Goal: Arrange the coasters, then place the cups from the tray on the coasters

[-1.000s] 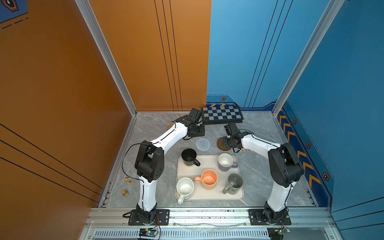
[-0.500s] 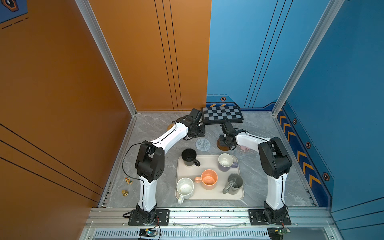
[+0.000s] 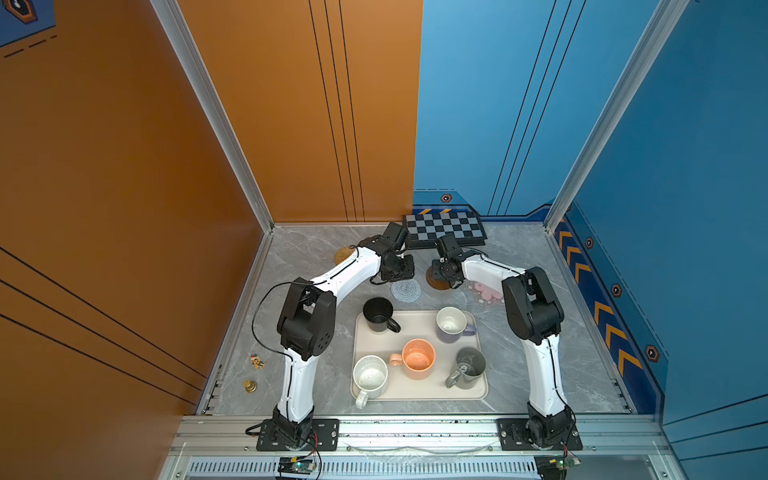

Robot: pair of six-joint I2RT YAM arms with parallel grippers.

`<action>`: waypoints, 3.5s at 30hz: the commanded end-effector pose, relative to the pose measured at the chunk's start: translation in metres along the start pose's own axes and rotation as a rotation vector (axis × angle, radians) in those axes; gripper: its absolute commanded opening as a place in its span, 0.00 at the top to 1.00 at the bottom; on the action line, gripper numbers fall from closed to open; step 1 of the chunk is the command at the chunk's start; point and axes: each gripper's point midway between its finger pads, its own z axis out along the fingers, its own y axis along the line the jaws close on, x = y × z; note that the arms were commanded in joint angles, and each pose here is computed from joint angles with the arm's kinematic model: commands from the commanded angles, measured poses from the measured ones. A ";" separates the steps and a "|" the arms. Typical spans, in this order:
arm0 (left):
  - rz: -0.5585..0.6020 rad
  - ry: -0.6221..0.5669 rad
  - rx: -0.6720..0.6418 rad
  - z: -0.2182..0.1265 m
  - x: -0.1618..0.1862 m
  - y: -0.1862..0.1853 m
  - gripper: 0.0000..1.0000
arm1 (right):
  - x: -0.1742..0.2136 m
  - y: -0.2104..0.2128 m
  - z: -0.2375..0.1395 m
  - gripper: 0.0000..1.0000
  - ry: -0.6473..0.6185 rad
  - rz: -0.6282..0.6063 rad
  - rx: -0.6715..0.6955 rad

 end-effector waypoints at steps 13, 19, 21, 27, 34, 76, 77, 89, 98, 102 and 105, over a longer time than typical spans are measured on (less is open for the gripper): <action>-0.031 0.075 -0.020 0.015 0.018 0.012 0.67 | -0.003 -0.064 0.015 0.75 0.067 0.065 0.118; -0.018 0.069 -0.008 0.014 0.017 0.003 0.66 | -0.013 -0.103 0.017 0.75 0.069 0.140 0.142; -0.015 0.067 -0.005 0.014 0.017 0.000 0.67 | -0.015 -0.117 0.016 0.75 0.071 0.170 0.157; -0.015 0.067 -0.019 0.011 0.021 0.004 0.67 | -0.023 -0.161 0.001 0.75 0.054 0.235 0.203; -0.016 0.070 -0.035 0.008 0.026 0.009 0.67 | -0.030 -0.200 -0.015 0.75 0.035 0.339 0.213; 0.026 0.042 -0.053 -0.018 0.033 0.012 0.65 | 0.051 -0.238 -0.130 0.67 0.028 0.519 0.295; 0.026 0.041 -0.056 -0.020 0.034 0.013 0.65 | 0.056 -0.238 -0.133 0.65 0.035 0.518 0.298; 0.036 0.054 -0.091 -0.024 0.048 0.028 0.65 | 0.092 -0.241 -0.120 0.53 0.123 0.495 0.307; 0.026 0.054 -0.096 -0.022 0.045 0.030 0.65 | 0.093 -0.229 -0.086 0.51 0.152 0.487 0.214; 0.023 0.054 -0.095 -0.020 0.044 0.030 0.65 | 0.091 -0.226 -0.079 0.52 0.152 0.490 0.198; 0.020 0.057 -0.092 -0.019 0.043 0.029 0.65 | 0.091 -0.220 -0.072 0.53 0.158 0.482 0.174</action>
